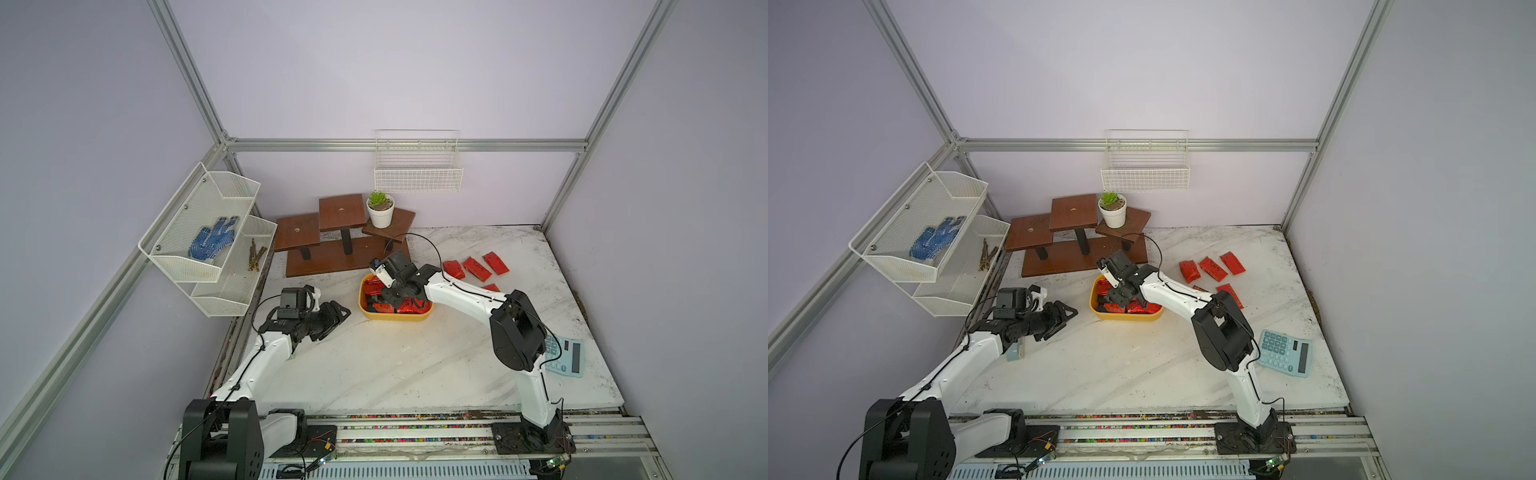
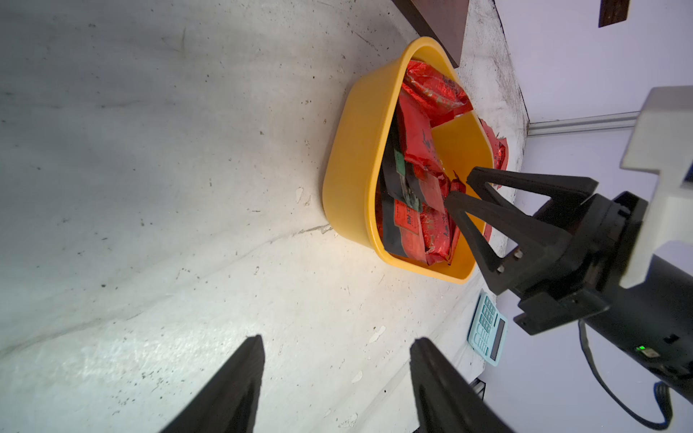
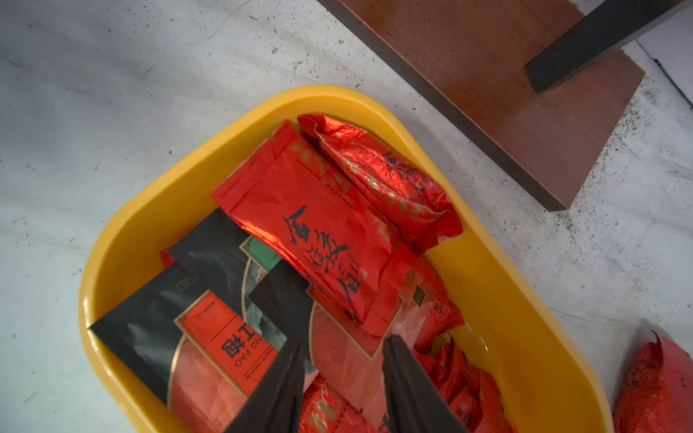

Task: Take the tea bags out of the storage box
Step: Pick up the tea bag from the storage box.

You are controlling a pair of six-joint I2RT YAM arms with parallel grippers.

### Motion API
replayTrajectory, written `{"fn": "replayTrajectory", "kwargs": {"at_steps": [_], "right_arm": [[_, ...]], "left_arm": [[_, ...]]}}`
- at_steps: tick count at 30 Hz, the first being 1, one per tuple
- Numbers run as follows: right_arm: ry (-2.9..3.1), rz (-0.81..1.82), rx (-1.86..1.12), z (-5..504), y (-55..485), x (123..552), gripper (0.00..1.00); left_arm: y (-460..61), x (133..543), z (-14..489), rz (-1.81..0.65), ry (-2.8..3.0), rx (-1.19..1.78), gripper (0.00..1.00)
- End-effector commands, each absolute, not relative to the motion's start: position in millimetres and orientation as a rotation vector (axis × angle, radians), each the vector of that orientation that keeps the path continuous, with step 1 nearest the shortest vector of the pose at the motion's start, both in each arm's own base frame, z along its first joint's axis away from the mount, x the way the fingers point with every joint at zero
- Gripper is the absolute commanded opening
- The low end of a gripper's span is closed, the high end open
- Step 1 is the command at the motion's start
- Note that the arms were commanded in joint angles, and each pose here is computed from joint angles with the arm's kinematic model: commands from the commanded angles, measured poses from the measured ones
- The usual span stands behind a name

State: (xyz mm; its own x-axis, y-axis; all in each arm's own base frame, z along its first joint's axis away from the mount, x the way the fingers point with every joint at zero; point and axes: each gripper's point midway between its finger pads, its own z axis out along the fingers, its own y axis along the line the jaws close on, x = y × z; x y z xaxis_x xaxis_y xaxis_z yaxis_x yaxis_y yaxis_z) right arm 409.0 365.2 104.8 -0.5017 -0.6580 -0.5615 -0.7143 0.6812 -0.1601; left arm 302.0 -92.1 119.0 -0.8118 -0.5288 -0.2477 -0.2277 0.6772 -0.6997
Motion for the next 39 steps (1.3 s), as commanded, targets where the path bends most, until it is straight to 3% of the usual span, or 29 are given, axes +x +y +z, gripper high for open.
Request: {"fn": "replayTrajectory", "kwargs": {"at_steps": [1, 18, 33, 39], "right_arm": [[2.274, 0.089, -1.074, 106, 371, 413, 0.41], [2.260, 0.043, -1.127, 89, 385, 418, 0.37], [2.248, 0.024, -1.124, 83, 397, 421, 0.00], [2.245, 0.073, -1.093, 99, 399, 414, 0.00]], "left_arm": [[-94, 311, 133, -0.980, 2.405, -0.552, 0.65], [-96, 311, 136, -0.994, 2.405, -0.539, 0.65], [-96, 309, 136, -0.993, 2.410, -0.536, 0.65], [-96, 308, 140, -0.999, 2.402, -0.533, 0.65]]}}
